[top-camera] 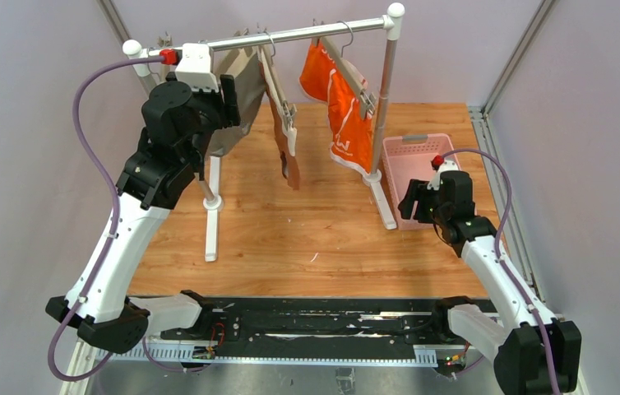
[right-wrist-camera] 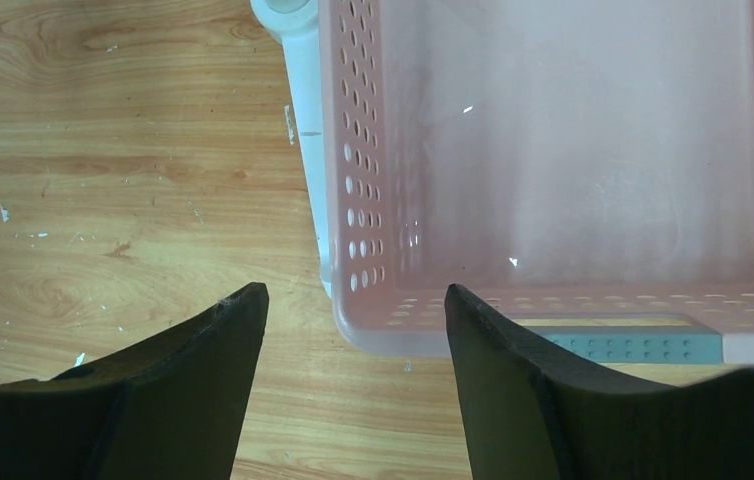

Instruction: Remove the underwear clipped to the hanger

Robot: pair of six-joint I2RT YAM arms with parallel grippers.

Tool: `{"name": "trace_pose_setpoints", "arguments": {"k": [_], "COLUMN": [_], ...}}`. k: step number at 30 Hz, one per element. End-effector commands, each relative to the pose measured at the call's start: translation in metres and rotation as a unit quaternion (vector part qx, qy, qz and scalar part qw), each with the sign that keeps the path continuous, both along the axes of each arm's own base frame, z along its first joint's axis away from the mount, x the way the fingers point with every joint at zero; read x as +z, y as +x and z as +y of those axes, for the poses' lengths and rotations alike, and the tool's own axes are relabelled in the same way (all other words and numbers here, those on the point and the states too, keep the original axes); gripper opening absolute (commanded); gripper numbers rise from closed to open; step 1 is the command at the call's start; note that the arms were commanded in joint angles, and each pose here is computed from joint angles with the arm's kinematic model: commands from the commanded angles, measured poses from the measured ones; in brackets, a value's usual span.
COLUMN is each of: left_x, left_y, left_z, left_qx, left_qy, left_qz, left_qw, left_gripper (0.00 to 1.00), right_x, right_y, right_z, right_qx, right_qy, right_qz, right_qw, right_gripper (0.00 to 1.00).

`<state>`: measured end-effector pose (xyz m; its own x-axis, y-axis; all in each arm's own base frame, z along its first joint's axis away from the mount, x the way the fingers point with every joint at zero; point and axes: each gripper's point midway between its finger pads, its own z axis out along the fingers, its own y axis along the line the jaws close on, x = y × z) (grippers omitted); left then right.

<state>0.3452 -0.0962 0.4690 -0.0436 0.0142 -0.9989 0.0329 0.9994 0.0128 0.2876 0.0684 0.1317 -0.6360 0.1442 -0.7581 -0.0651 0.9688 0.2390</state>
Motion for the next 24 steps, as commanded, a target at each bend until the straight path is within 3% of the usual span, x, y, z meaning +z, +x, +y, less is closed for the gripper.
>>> {"name": "trace_pose_setpoints", "arguments": {"k": [1, 15, 24], "left_x": [0.017, 0.06, 0.04], "left_y": [-0.002, -0.018, -0.01], "left_z": [0.016, 0.023, 0.037], "left_qx": [0.032, 0.011, 0.021], "left_qy": [-0.007, 0.051, 0.151], "left_qz": [-0.03, -0.042, 0.059], "left_qw": [0.999, 0.998, 0.987], "left_gripper": [0.67, 0.68, 0.66], "right_x": [0.004, 0.0, 0.004], "right_y": [0.001, 0.001, -0.003], "right_z": [0.002, 0.01, 0.014], "right_qx": [0.001, 0.014, 0.021], "right_qy": [0.01, 0.026, 0.035], "right_qz": [0.0, 0.006, -0.001], "right_qw": [1.0, 1.0, 0.999], "right_gripper": [0.67, 0.64, 0.62]}}
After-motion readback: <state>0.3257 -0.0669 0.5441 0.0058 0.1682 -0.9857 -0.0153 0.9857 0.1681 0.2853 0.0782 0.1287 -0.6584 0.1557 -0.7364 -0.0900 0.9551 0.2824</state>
